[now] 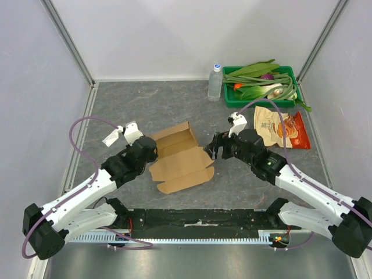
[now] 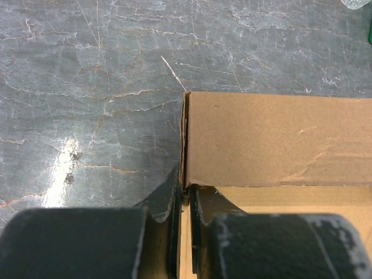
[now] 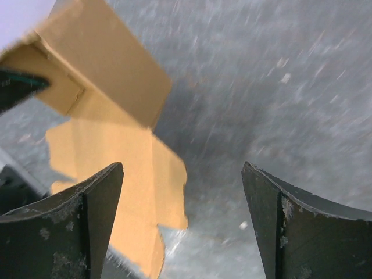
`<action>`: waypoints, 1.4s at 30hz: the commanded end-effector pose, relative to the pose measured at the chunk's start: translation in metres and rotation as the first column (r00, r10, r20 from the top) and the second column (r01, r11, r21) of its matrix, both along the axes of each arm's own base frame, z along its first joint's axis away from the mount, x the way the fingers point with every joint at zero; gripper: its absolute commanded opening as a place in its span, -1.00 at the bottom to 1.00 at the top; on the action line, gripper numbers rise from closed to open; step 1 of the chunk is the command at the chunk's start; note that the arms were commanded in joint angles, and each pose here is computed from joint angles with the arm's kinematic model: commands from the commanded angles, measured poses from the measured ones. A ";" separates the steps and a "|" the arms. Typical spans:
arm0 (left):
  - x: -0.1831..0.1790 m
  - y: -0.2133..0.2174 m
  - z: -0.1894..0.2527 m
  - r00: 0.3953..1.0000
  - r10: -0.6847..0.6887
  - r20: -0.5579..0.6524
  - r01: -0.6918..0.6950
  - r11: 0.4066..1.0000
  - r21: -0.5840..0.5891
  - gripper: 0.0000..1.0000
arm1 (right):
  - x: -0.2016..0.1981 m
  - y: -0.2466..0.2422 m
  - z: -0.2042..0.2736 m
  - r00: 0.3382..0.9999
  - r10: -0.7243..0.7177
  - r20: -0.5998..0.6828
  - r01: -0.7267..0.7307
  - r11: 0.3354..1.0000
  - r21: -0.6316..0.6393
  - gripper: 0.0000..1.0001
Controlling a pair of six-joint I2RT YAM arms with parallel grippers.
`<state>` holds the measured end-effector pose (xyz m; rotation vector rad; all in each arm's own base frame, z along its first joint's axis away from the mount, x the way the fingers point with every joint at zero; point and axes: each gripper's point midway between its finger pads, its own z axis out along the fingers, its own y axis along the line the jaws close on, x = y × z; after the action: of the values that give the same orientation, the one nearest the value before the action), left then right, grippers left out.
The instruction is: Fold the paper box
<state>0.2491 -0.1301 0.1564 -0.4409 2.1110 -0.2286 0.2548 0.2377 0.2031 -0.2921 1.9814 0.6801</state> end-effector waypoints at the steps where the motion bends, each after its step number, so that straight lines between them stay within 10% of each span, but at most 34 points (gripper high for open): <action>1: 0.003 -0.005 0.013 0.997 0.073 0.015 -0.071 0.989 -0.133 -0.96 | -0.050 0.032 -0.019 0.938 0.166 -0.306 -0.071 0.952 0.297 0.82; 11: 0.003 -0.015 0.003 0.996 0.081 -0.044 -0.088 0.977 -0.194 -0.96 | -0.066 0.036 -0.045 0.946 0.130 -0.298 -0.015 0.933 0.359 0.74; 18: 0.001 -0.014 0.001 0.996 0.078 -0.045 -0.086 0.974 -0.209 -0.92 | -0.056 0.034 -0.041 0.942 0.055 -0.330 0.079 0.921 0.380 0.12; 25: -0.007 -0.013 0.009 1.000 -0.016 0.003 0.017 0.981 -0.191 0.18 | -0.048 0.034 -0.051 0.897 -0.006 -0.441 0.165 0.932 0.324 -0.57; 31: -0.033 -0.011 0.039 0.984 -0.167 0.056 0.174 0.967 -0.185 0.59 | -0.039 0.030 -0.061 0.830 -0.013 -0.557 0.187 0.948 0.258 -0.79; 35: -0.057 -0.046 0.090 0.854 -0.474 0.215 0.512 0.841 -0.176 0.52 | -0.029 0.030 -0.052 0.800 0.021 -0.600 0.176 0.947 0.269 -0.81; 39: -0.090 -0.106 0.101 0.539 -0.824 0.178 0.842 0.519 -0.145 0.50 | -0.022 0.028 -0.057 0.747 0.047 -0.663 0.187 0.942 0.279 -0.75; 42: -0.092 -0.122 0.081 0.472 -0.879 0.069 0.881 0.468 -0.069 0.51 | -0.019 0.027 -0.059 0.717 0.061 -0.695 0.204 0.934 0.293 -0.70</action>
<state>0.1823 -0.2098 0.2501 0.1939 2.1046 -0.8923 0.2396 0.2573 0.1331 0.3085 2.4447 1.0896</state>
